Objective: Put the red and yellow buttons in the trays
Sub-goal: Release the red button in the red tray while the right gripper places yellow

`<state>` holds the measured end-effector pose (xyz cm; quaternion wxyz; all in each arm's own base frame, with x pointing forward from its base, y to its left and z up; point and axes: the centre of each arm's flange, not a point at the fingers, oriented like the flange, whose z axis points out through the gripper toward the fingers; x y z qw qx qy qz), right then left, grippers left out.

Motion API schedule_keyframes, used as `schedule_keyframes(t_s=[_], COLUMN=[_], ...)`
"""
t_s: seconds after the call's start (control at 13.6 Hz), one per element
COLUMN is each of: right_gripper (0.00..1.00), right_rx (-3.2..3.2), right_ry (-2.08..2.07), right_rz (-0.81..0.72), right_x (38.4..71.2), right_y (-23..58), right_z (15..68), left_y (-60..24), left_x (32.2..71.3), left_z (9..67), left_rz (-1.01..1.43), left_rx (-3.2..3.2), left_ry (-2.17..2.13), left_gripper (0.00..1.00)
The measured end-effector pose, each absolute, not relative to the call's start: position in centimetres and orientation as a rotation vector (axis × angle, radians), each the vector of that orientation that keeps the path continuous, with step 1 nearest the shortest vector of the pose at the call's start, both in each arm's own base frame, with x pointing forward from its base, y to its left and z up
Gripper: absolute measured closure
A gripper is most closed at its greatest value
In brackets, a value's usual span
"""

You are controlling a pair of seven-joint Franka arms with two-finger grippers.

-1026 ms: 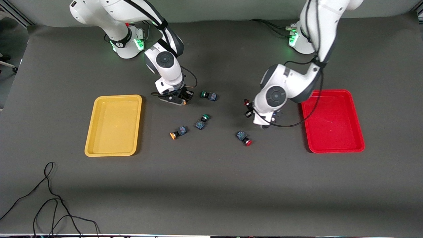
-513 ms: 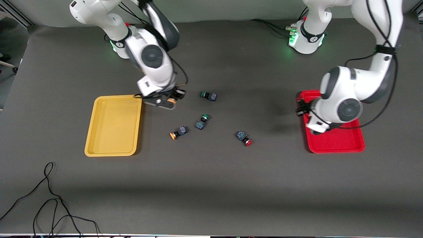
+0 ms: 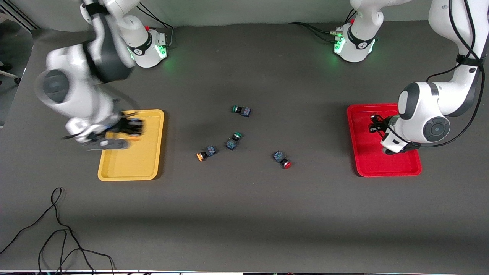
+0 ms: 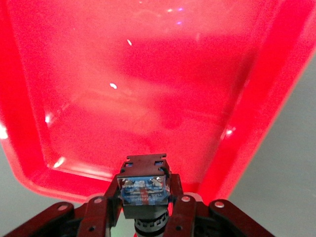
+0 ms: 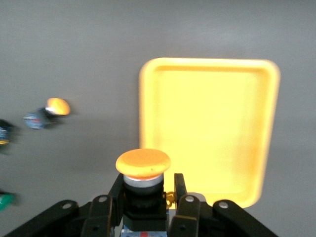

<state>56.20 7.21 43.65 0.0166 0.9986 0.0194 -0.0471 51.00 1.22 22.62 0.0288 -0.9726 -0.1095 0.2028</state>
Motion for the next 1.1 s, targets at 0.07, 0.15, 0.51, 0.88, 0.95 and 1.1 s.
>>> schedule_keyframes(t_s=[0.07,0.15,0.51,0.88,0.95,1.1], right_gripper=[0.58,0.58,0.58,0.58,0.58,0.41], right_rx=[3.106,3.108,3.165,3.161,3.149,3.153], right_ry=[0.099,0.141,0.174,0.242,0.243,0.245], right_rz=[-0.133,-0.101,0.001,-0.061,-0.06,-0.038], right_x=[56.4,56.3,52.7,53.0,53.5,54.5], right_y=[3.9,1.0,-4.3,-6.6,-6.6,-6.2], right_z=[43.1,41.9,29.3,20.3,20.0,20.6], left_y=[1.5,1.5,1.1,-2.5,-5.0,-11.5], left_x=[50.9,50.8,51.1,55.7,57.0,59.5], left_z=[21.8,21.0,19.9,28.5,31.0,34.7], left_rz=[0.62,0.619,0.622,0.68,0.662,0.632], left_rx=[-3.008,-3.012,-3.019,-3.017,-3.035,-3.066], left_ry=[-0.336,-0.335,-0.324,-0.289,-0.303,-0.376], left_gripper=[0.58,0.58,0.37,0.0,0.0,0.0])
